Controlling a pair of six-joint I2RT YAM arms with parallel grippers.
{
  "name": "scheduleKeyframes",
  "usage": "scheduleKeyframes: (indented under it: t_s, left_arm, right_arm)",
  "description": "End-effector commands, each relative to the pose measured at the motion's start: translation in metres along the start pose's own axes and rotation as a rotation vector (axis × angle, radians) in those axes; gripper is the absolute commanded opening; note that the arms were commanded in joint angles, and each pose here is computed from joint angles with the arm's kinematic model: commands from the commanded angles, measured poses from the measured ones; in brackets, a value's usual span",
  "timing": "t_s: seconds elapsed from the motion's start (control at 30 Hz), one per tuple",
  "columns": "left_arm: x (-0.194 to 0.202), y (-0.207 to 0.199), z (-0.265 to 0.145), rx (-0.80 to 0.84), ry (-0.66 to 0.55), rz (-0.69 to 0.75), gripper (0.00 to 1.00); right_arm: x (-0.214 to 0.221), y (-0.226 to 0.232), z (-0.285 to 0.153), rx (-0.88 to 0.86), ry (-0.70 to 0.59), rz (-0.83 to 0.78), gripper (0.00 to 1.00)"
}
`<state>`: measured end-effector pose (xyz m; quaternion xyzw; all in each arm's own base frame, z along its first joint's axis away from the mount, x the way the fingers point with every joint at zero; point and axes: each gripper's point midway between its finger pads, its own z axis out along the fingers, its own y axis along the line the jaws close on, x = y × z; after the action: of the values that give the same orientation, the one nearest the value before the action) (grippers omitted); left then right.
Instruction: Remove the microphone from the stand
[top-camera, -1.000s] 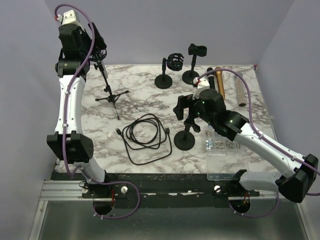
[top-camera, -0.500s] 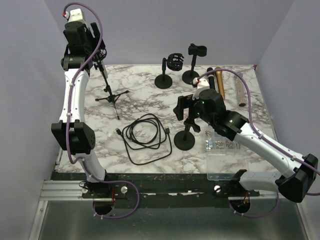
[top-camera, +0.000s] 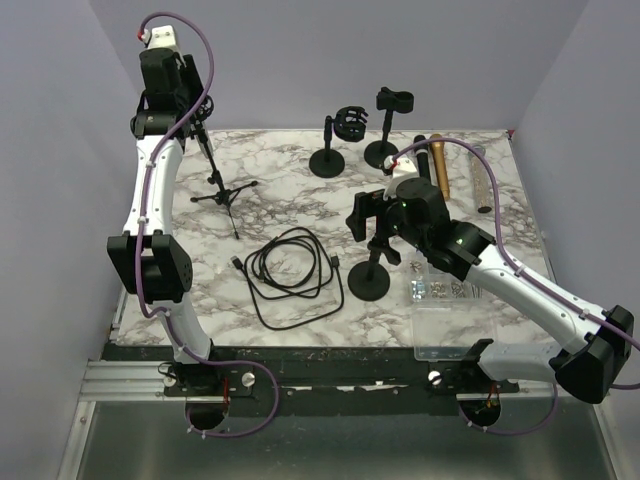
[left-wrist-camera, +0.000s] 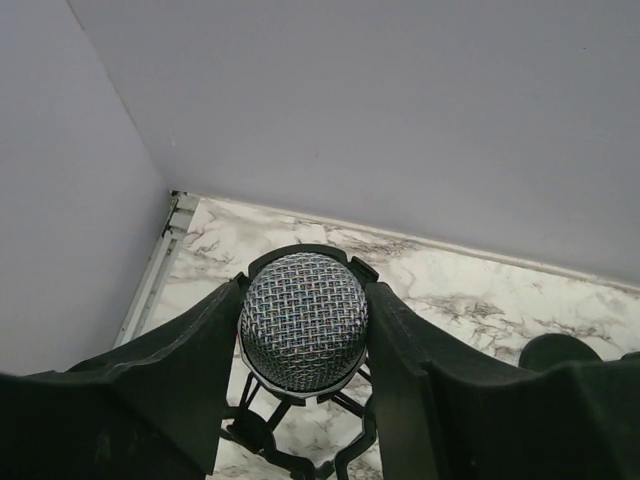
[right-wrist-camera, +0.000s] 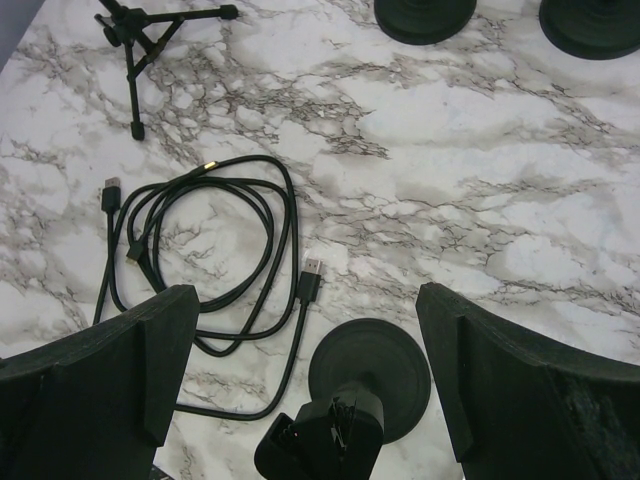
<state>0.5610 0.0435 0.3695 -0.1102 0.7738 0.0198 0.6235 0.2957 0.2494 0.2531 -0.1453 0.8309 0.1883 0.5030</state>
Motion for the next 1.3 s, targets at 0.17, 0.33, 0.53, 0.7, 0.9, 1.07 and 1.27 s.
scheduleKeyframes:
  t_s: [0.17, 0.33, 0.53, 0.7, 0.9, 1.07, 1.27]
  left_arm:
    - [-0.032, -0.011, -0.009, 0.019, -0.072, 0.064, 0.14]
    - [-0.073, -0.017, -0.033, 0.008, -0.181, 0.114, 0.02]
    - [-0.133, -0.030, -0.088, -0.015, -0.337, 0.168, 0.00]
    - [-0.167, -0.040, -0.129, -0.022, -0.445, 0.203, 0.00]
    - [-0.202, -0.047, -0.178, -0.068, -0.582, 0.242, 0.00]
    - [-0.220, -0.055, -0.216, -0.023, -0.647, 0.192, 0.00]
    - [-0.198, -0.091, -0.234, 0.227, -0.564, -0.008, 0.00]
  right_arm:
    - [-0.007, -0.003, -0.008, 0.016, -0.014, -0.005, 1.00]
    - [-0.007, -0.003, -0.009, 0.014, -0.015, -0.003, 1.00]
    - [-0.007, -0.003, -0.010, 0.011, -0.017, 0.005, 1.00]
    - [-0.007, -0.003, -0.012, 0.009, -0.019, 0.008, 1.00]
    - [-0.006, -0.002, -0.013, 0.005, -0.020, 0.012, 1.00]
    - [-0.008, -0.001, -0.015, -0.001, -0.026, 0.016, 1.00]
    - [-0.012, -0.003, -0.019, 0.002, -0.048, 0.025, 1.00]
